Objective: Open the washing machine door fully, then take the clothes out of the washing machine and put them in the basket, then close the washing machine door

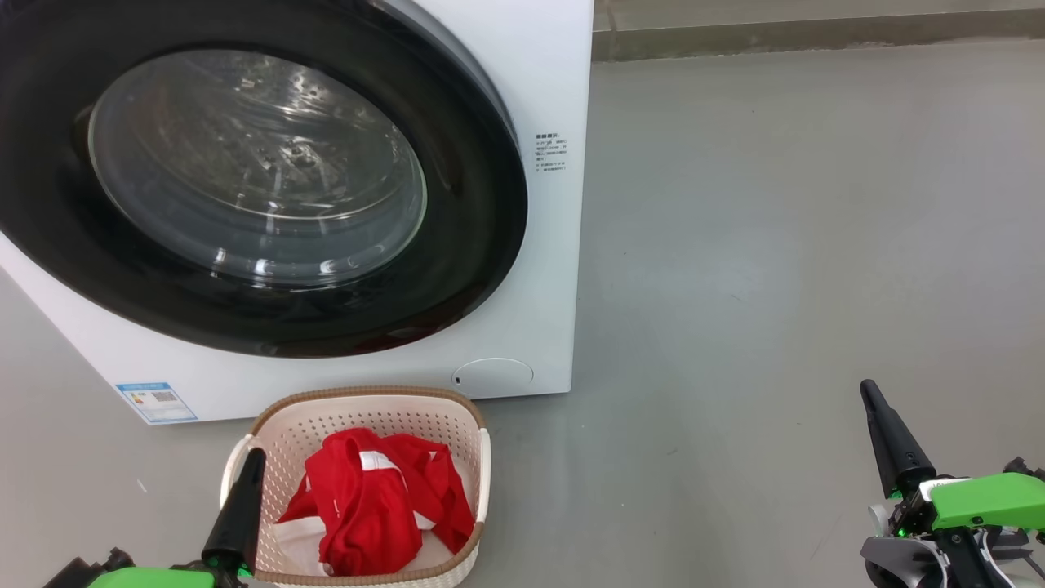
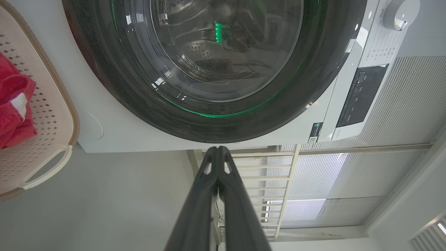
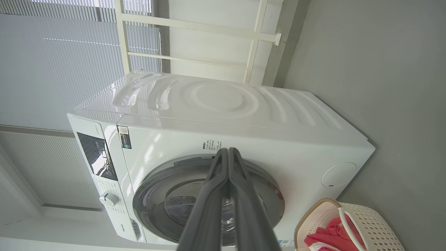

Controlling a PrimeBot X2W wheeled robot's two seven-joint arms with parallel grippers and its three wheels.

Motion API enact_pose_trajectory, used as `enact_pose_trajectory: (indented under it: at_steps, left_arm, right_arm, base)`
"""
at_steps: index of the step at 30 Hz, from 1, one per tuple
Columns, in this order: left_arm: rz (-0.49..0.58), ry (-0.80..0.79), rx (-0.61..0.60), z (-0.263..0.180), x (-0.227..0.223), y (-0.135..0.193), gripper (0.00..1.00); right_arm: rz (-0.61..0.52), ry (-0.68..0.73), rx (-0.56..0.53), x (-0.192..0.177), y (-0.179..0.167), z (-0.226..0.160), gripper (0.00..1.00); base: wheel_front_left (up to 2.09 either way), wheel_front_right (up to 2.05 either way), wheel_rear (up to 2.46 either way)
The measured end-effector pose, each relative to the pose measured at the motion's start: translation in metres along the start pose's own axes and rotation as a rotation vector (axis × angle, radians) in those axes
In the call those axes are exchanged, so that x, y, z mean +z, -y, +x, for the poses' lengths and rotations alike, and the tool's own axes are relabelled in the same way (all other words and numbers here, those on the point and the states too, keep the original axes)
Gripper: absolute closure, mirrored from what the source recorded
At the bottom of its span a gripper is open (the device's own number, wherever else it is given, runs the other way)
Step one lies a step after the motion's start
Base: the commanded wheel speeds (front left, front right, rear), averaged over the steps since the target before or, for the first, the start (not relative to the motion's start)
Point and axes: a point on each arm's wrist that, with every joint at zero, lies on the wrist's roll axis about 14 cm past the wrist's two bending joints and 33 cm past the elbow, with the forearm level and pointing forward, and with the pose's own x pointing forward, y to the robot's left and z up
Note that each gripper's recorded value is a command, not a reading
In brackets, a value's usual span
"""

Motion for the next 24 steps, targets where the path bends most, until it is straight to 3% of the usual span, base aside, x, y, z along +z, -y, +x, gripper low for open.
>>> enact_pose_trajectory:
  at_steps: [24]
  left_arm:
    - [0.000, 0.000, 0.000, 0.0000, -0.0001, 0.0000, 1.00]
  right_arm:
    - [0.003, 0.001, 0.000, -0.0002, 0.0001, 0.0000, 1.00]
  base:
    - [0.00, 0.00, 0.00]
